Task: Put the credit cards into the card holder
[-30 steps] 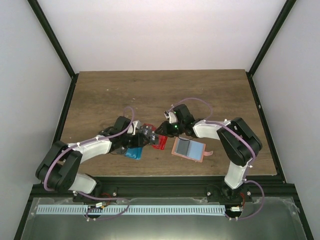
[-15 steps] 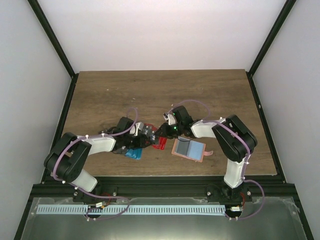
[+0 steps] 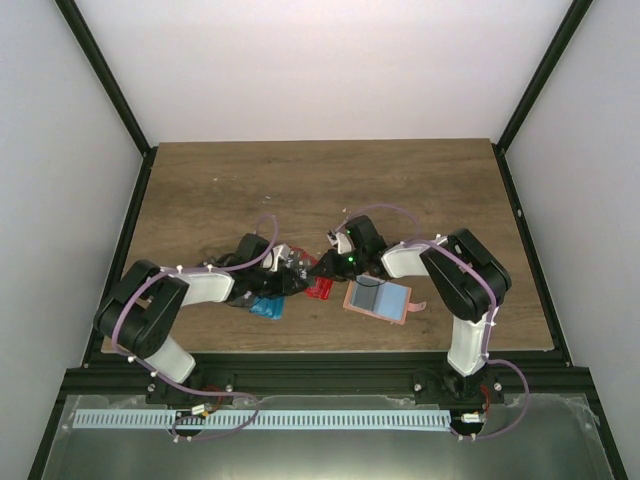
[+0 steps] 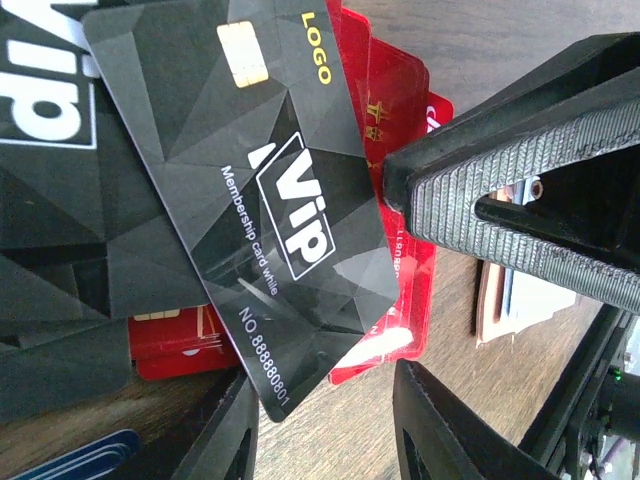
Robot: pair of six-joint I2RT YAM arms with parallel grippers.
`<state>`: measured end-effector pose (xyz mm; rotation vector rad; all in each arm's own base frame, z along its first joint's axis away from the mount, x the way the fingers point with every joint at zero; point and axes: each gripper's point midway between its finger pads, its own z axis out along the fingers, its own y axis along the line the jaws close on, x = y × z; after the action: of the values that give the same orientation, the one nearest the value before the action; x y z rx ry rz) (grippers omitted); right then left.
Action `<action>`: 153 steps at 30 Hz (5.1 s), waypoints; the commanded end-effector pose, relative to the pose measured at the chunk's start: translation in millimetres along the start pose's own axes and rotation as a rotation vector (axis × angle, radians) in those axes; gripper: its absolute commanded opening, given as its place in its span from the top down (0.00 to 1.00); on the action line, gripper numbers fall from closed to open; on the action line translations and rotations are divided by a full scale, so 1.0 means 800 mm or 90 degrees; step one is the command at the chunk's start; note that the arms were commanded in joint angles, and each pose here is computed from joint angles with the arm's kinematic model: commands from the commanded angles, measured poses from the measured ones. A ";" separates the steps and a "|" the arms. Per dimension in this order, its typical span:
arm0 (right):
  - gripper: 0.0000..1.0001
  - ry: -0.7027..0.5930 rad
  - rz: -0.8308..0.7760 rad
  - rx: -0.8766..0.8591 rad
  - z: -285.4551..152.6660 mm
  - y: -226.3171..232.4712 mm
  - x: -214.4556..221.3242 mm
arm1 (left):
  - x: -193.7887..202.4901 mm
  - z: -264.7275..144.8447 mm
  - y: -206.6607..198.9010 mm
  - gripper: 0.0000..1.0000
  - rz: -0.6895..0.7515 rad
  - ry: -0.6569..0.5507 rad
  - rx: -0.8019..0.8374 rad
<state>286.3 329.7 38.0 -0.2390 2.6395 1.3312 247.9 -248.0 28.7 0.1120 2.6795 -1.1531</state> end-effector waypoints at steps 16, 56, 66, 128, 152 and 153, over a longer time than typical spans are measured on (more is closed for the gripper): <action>0.83 0.018 0.022 0.009 0.003 -0.013 0.022 | -0.025 -0.004 -0.023 0.70 0.017 -0.031 0.032; 0.75 -0.066 -0.048 0.012 -0.050 0.031 -0.003 | -0.048 -0.011 -0.052 0.96 0.085 -0.065 0.073; 0.37 -0.169 -0.072 -0.028 -0.134 0.053 -0.006 | -0.064 -0.058 -0.139 0.96 0.139 -0.098 0.208; 0.67 -0.207 -0.243 -0.282 -0.242 0.163 0.062 | -0.016 -0.127 -0.281 0.96 0.333 -0.107 0.415; 0.40 -0.341 0.319 0.412 -0.280 -0.125 0.114 | -0.008 0.069 -0.227 0.96 0.234 0.065 0.263; 0.42 -0.341 0.321 0.408 -0.278 -0.127 0.116 | -0.009 0.076 -0.224 0.96 0.230 0.068 0.257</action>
<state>209.8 96.6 77.3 0.7056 2.5375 0.5007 233.6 -403.8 127.9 0.6974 2.3021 -1.5822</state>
